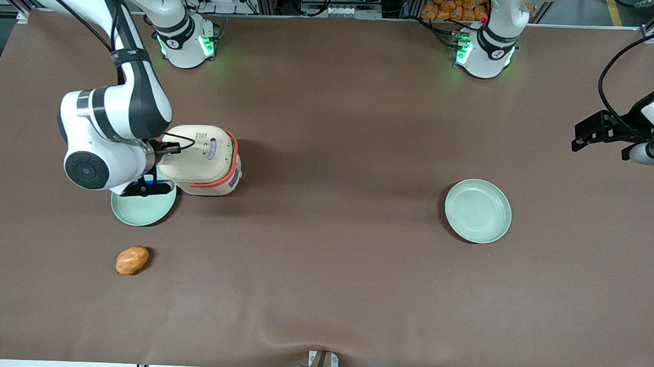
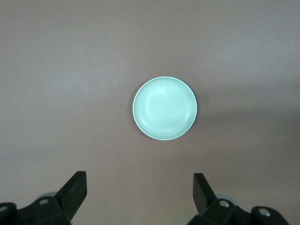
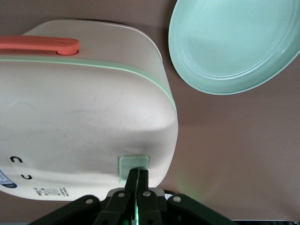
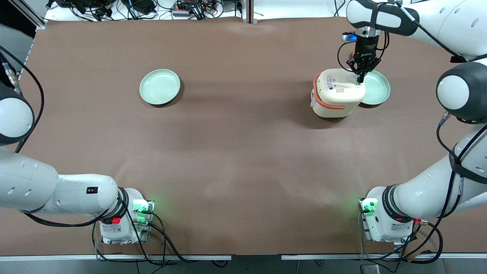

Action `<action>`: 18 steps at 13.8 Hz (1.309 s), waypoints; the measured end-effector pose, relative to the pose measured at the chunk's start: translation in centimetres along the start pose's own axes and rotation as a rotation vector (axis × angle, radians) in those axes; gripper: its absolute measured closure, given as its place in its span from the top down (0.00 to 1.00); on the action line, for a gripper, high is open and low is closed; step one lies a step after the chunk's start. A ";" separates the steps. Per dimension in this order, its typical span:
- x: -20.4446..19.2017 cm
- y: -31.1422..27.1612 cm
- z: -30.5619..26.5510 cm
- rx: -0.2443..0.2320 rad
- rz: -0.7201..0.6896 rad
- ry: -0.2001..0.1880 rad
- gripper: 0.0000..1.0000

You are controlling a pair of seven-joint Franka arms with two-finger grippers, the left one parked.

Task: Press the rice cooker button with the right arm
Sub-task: 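Press the green button on the cooker with the closed right gripper, then lift the right gripper away as the cooker lid springs open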

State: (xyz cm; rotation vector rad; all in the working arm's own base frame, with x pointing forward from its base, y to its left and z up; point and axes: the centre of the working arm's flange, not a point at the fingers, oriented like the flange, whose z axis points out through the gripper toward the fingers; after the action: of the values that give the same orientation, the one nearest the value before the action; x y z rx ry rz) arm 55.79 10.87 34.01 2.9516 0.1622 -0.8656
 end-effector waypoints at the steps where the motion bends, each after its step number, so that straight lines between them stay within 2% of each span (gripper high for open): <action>1: 0.0 -0.1 0.0 -0.001 -0.001 0.000 0.06; 9: 0.3 -0.2 0.3 0.000 -0.002 0.008 0.06; 11: 0.3 -0.1 0.2 0.001 -0.001 0.011 0.09; 14: -0.2 0.2 -1.9 0.005 0.003 0.051 0.36; 15: -0.7 0.1 -3.5 0.006 0.001 0.066 0.36; 18: -3.9 0.2 -9.1 0.008 -0.003 0.082 0.57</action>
State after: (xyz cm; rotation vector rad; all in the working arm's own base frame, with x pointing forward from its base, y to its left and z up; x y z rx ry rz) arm 57.37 11.15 43.79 2.9970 0.1680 -0.7477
